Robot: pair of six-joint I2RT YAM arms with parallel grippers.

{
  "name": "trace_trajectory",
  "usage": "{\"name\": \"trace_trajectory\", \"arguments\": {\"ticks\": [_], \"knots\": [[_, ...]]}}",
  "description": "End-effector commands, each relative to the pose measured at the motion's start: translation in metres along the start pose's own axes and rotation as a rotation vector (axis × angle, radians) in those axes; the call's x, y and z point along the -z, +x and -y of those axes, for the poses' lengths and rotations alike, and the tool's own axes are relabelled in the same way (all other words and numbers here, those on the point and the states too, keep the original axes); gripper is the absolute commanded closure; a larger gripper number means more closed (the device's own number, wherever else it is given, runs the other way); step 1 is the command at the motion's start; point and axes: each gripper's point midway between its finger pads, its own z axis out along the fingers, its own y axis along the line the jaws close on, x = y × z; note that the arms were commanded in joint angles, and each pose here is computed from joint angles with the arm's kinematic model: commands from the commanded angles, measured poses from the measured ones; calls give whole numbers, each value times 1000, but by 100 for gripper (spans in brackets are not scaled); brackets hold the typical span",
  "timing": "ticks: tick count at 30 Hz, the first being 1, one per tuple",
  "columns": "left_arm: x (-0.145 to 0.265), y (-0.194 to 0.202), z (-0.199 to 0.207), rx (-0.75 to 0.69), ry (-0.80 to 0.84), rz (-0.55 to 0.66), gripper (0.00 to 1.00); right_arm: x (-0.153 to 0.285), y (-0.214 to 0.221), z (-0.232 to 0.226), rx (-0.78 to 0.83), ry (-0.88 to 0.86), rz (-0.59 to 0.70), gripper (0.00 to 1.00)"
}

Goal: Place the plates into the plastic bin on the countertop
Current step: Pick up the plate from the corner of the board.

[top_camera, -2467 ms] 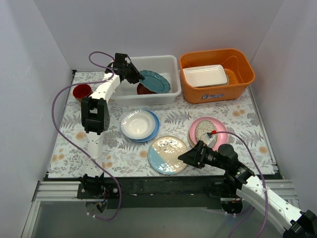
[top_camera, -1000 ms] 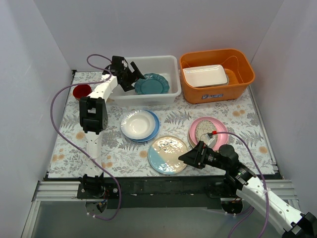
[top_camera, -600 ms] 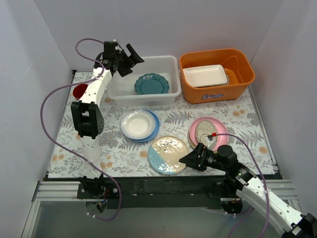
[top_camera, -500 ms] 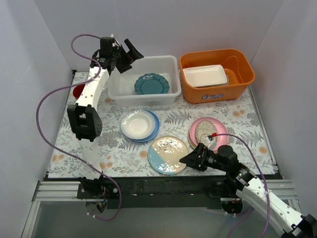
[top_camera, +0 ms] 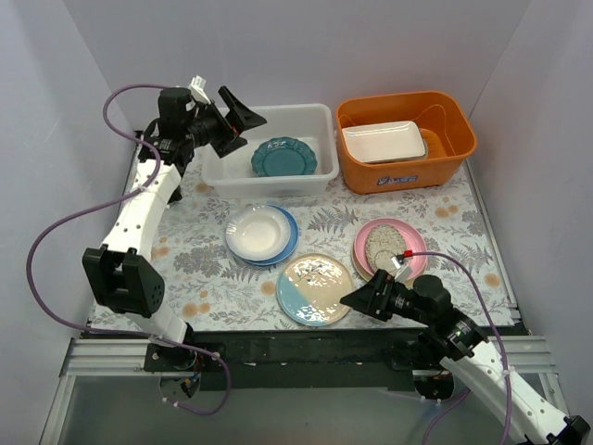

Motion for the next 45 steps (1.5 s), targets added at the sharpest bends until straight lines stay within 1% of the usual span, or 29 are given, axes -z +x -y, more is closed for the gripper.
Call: {"name": "trace_trajectory", "arguments": {"ticks": [1,2,3,5,6,8,9,10,12,13,15,16,17,19,20,23,24,26,27,32,36,41,45], "knots": [[38,19,17,-1,58,-2,2,6,-8,-9,28,-13,45,2],[51,22,26,-9,71,11,2,6,-9,-9,28,-9,47,2],[52,33,14,11,52,-8,2,6,-9,-9,31,-6,49,2],[62,42,14,21,53,-13,2,6,-10,-6,41,5,52,2],[74,46,19,11,66,0,2,6,-10,-5,44,12,52,2],[81,61,9,26,50,-11,2,6,-10,-1,47,36,48,2],[93,63,13,11,55,7,2,6,-10,0,52,44,47,2],[95,74,2,24,25,-10,2,7,-11,0,57,59,49,2],[108,80,1,10,16,8,2,9,-12,2,82,90,42,2],[109,90,-11,29,-10,-11,2,9,-13,6,86,119,39,2],[114,102,-18,48,-17,-20,2,11,-17,1,122,129,42,2],[124,106,-15,46,-6,-3,2,10,-19,2,129,149,38,2],[123,119,-31,78,-32,-23,2,11,-22,-3,141,147,44,2],[132,129,-36,78,-37,-12,2,9,-24,-4,173,152,37,2],[130,141,-51,103,-63,-32,2,9,-26,-7,186,148,39,2],[137,157,-63,133,-71,-39,2,5,-30,-9,223,167,25,2],[135,166,-75,158,-91,-55,2,5,-32,-11,229,177,19,2],[139,173,-79,171,-89,-53,2,3,-35,-11,254,185,15,2],[138,183,-89,186,-106,-68,2,2,-35,-11,259,195,10,2],[140,198,-100,199,-113,-103,2,-1,-41,-17,293,187,13,2],[139,203,-106,196,-128,-122,2,-4,-45,-21,304,188,11,2],[137,215,-117,198,-144,-162,2,-11,-49,-22,300,180,18,2],[135,220,-126,196,-165,-177,2,-18,-51,-18,285,187,-10,2]]}}
